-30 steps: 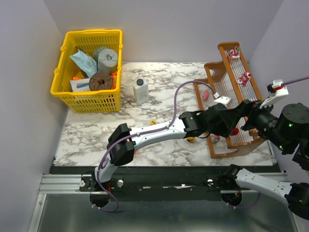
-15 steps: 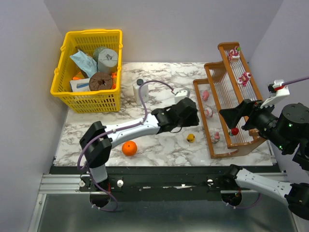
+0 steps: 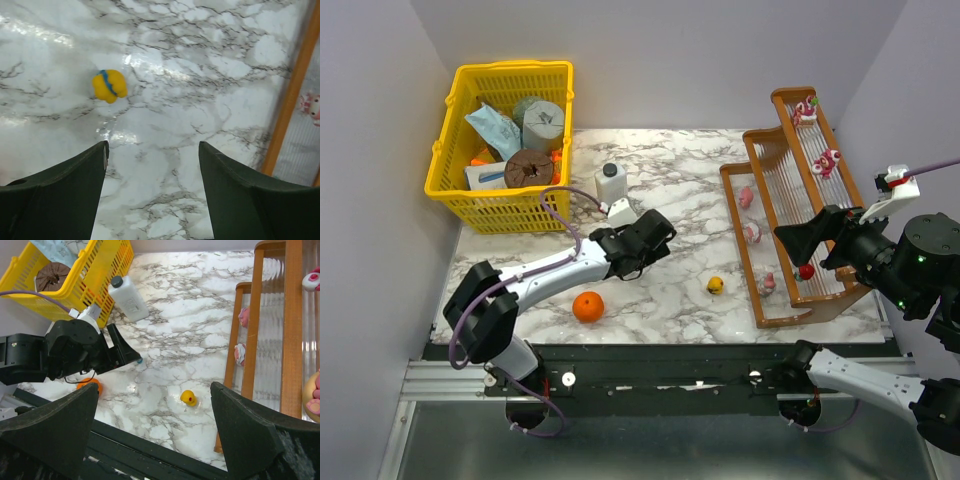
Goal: Place and organize the plastic toys onto the shelf
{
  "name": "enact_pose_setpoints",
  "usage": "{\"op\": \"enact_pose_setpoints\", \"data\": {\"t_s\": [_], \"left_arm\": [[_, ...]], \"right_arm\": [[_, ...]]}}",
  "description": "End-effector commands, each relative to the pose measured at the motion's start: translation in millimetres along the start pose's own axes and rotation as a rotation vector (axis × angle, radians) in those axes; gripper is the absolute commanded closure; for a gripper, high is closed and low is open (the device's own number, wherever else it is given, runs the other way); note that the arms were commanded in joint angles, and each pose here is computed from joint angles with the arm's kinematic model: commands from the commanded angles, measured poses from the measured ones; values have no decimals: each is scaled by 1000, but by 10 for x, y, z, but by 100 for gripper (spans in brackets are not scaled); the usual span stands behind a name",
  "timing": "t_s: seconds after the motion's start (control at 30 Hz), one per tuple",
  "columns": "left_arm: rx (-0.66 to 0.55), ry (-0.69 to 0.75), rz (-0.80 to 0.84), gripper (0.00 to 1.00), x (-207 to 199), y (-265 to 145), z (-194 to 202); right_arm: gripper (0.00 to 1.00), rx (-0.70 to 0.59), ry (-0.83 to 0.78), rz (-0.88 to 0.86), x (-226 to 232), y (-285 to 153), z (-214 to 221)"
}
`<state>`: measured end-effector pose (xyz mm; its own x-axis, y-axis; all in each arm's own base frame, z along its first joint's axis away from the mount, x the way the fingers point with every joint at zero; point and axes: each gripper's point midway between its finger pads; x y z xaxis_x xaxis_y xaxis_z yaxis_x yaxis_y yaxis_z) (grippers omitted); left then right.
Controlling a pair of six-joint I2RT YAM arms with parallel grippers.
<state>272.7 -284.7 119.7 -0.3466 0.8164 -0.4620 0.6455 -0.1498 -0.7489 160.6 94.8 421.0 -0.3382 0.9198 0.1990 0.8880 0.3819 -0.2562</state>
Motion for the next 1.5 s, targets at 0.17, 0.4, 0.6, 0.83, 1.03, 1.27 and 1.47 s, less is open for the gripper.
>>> {"op": "enact_pose_setpoints", "data": {"t_s": [0.17,0.4,0.6,0.83,1.03,1.27,1.47], "left_arm": [[-73,-78,-151,15,507,212,-185],[-42,-117,-65,21,463,393,-198],[-27,-108,-58,24,446,514,-183],[-14,-84,-43,29,395,581,-197],[26,-82,-36,34,396,657,-110],[45,-74,-31,44,366,701,-67],[52,-31,-76,52,395,714,-76]], "right_arm": [[0,16,-15,35,-52,35,32],[0,11,-26,41,-62,32,1],[0,18,-25,48,-72,43,23],[0,18,-27,55,-85,42,26],[0,21,-28,61,-95,44,35],[0,22,-25,69,-109,46,42],[0,22,-22,70,-107,46,42]]}}
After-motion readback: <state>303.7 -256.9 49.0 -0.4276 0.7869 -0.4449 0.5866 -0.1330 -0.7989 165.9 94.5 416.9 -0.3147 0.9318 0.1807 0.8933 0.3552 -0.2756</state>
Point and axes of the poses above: each gripper's point midway between its finger pads, its own y axis out along the fingers, its own x axis along the line the jaws close on, z = x × y, and after that the axes turned 5 degrees about -y, right-handed
